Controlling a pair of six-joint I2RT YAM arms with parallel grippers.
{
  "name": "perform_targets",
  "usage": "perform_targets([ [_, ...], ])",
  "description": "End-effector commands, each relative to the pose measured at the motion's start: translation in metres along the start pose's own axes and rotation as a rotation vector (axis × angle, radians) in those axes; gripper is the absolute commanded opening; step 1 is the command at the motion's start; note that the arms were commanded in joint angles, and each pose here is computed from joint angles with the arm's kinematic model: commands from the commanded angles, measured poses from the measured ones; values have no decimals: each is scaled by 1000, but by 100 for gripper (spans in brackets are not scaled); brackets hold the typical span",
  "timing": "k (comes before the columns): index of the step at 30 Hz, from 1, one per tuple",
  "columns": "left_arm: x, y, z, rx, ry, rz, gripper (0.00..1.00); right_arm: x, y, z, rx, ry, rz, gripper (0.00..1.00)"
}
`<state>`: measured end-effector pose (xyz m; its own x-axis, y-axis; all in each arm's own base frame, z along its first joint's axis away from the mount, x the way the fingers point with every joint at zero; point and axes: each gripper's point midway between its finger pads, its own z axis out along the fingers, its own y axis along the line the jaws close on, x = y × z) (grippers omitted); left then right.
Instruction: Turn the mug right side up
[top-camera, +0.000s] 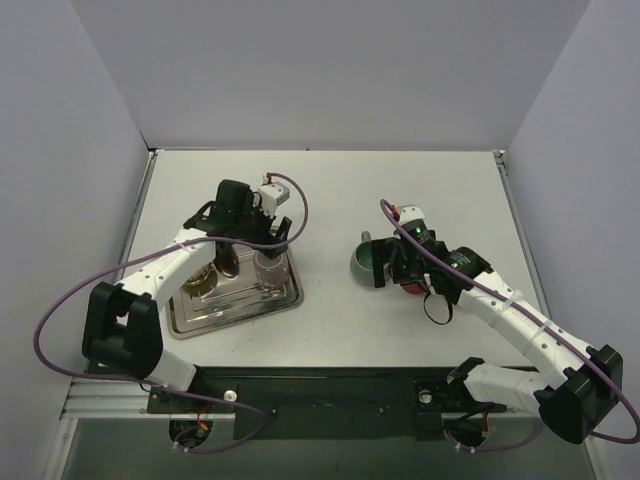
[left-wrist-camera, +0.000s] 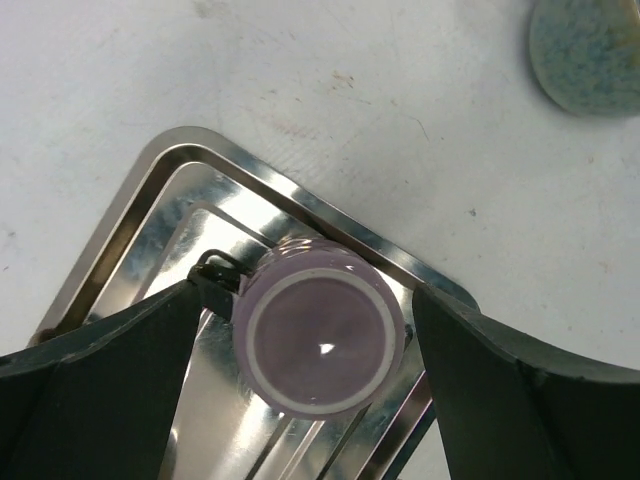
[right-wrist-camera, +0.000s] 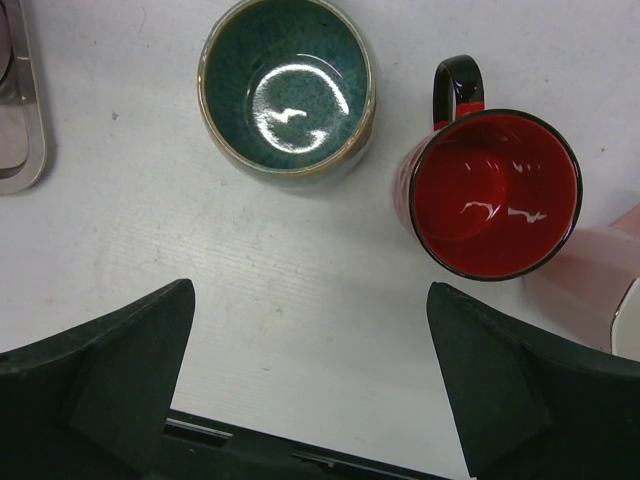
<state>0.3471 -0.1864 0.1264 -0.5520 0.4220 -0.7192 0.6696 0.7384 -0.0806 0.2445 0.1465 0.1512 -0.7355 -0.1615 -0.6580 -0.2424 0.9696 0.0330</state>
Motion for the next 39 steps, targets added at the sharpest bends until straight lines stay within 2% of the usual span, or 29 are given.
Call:
perform_targets([
  [1,-63,36,-35,-197,-202,-163,97,8,-9,0,33,14,-6,95],
  [5,-45,53,-24,-258,-169,-392,97,12,-10,1,38,17,3,94],
  [11,-14,62,-2,-313,-104,-577,97,19,-12,4,45,25,12,94],
  [17,18,78,10,-434,-15,-664,97,29,-15,8,54,32,28,94],
  [22,41,71,23,-408,55,-671,97,34,-16,10,57,41,31,94],
  [26,58,68,29,-404,130,-649,93,37,-15,10,54,45,28,94],
  [28,64,64,31,-383,163,-646,91,38,-16,11,58,49,29,94],
  [32,70,50,34,-308,226,-661,79,41,-17,12,59,48,30,94],
  [39,66,43,36,-259,232,-664,52,42,-17,12,59,45,30,94],
])
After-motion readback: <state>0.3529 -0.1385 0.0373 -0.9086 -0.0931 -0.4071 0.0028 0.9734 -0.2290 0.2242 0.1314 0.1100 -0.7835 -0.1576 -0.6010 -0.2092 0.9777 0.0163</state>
